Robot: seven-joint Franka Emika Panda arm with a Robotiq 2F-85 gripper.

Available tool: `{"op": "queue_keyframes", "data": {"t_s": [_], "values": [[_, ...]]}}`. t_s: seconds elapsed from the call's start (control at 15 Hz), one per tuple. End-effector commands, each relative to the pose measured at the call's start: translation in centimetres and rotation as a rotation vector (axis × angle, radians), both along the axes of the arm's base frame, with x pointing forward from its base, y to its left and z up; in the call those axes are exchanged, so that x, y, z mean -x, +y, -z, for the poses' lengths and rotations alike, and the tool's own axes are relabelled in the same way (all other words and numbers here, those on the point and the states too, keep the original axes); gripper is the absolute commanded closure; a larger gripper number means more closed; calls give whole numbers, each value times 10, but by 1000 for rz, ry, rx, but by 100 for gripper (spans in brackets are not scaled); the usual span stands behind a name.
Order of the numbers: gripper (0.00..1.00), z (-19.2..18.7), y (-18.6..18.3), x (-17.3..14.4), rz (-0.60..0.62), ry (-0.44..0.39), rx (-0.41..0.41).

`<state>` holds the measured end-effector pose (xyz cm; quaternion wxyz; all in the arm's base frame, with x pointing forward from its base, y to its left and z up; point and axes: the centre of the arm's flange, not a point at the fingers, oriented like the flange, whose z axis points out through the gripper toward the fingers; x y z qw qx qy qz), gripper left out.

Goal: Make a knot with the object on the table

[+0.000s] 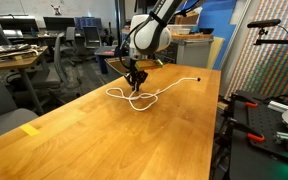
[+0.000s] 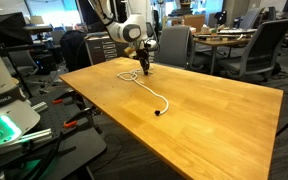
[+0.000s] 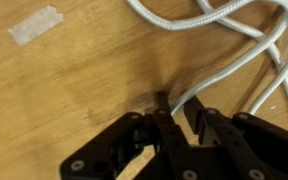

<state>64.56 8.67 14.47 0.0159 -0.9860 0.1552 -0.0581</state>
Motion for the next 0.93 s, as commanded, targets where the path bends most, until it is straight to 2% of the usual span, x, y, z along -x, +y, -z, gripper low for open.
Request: {"op": "queue_keyframes", "data": {"t_s": [0.0,0.13,0.2,0.33,0.6,0.87], "values": [[96,-40,-11,5,20,-47,1],[96,-77,-17,11,4,-99,5],[93,-97,-20,12,-1,-132,3],[92,-142,-28,12,11,-255,7],[93,-238,-48,18,89,-486,-39],[94,-332,-78,39,213,-653,-113]]}}
